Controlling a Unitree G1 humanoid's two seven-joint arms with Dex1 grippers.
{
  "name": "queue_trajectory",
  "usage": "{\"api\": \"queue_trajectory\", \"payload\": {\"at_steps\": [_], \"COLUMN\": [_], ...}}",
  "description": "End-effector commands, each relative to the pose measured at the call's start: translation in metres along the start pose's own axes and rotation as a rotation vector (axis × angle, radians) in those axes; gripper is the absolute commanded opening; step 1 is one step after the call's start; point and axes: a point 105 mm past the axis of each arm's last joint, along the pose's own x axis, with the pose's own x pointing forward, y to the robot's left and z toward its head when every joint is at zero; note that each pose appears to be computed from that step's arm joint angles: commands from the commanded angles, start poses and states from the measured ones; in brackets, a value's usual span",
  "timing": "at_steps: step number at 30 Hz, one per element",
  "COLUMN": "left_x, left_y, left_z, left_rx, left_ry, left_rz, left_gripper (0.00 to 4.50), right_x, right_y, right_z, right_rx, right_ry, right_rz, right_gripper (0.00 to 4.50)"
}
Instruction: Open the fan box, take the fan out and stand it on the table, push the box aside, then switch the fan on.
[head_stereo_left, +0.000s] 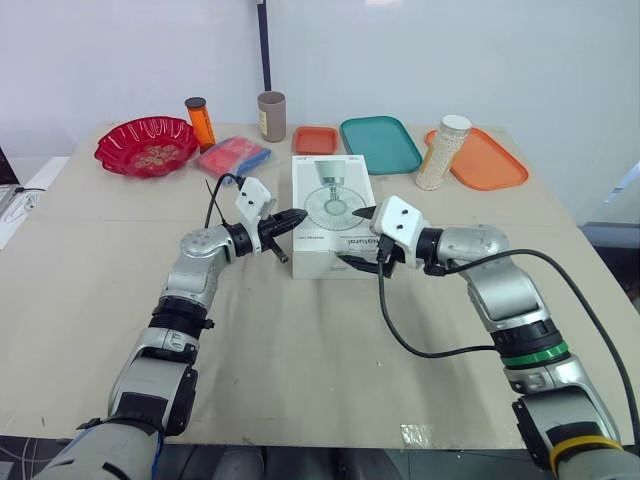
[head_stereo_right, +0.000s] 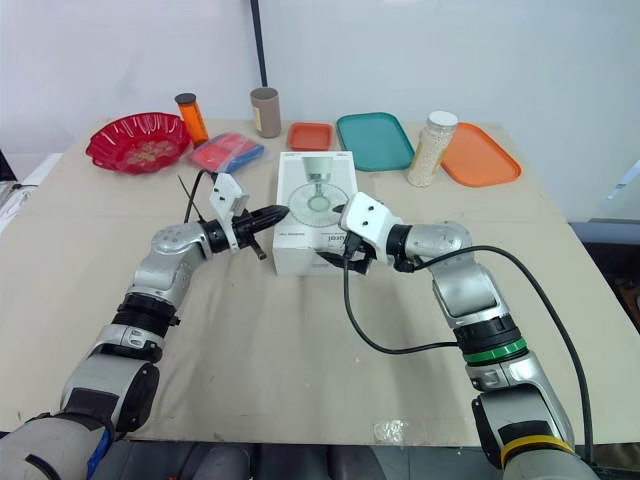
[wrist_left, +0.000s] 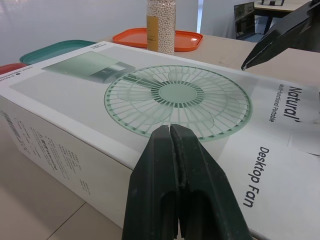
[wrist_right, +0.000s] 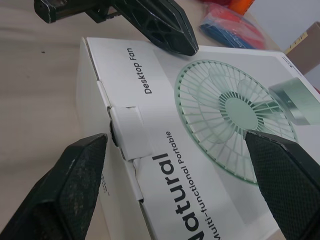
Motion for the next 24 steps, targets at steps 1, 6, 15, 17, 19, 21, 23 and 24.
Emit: {"api": "queue_trajectory", "payload": {"at_steps": [1,6,15,17,19,21,23,24], "left_x": [0.002,0.002,0.003,0.003,0.003,0.004,0.004,0.004], "left_y": [-0.007,-0.008,-0.013,-0.014,-0.015,-0.016,-0.016,-0.017], "left_z": [-0.009,-0.01,-0.016,-0.016,-0.016,-0.017,-0.017,-0.017], "left_rx": [-0.014,-0.013,-0.014,-0.015,-0.014,-0.015,-0.021,-0.021], "left_ry": [0.027,0.031,0.041,0.039,0.04,0.04,0.036,0.036], "left_rz": [-0.023,-0.025,-0.039,-0.041,-0.04,-0.042,-0.042,-0.044], "left_gripper": [0.08,0.08,0.08,0.08,0.08,0.08,0.08,0.08], "right_x": [-0.002,-0.002,-0.007,-0.007,-0.007,-0.007,-0.007,-0.007], "right_y": [-0.01,-0.012,-0.023,-0.025,-0.025,-0.026,-0.027,-0.028], "right_z": [0.009,0.008,0.012,0.011,0.012,0.013,0.011,0.01], "right_rx": [-0.011,0.0,0.024,0.024,0.028,0.03,0.025,0.029], "right_ry": [-0.026,-0.02,-0.027,-0.02,-0.025,-0.025,-0.013,-0.009], "right_rz": [-0.039,-0.038,-0.061,-0.069,-0.066,-0.069,-0.079,-0.084], "right_gripper": [4.5,4.5,4.5,4.5,4.5,4.5,4.5,4.5]}}
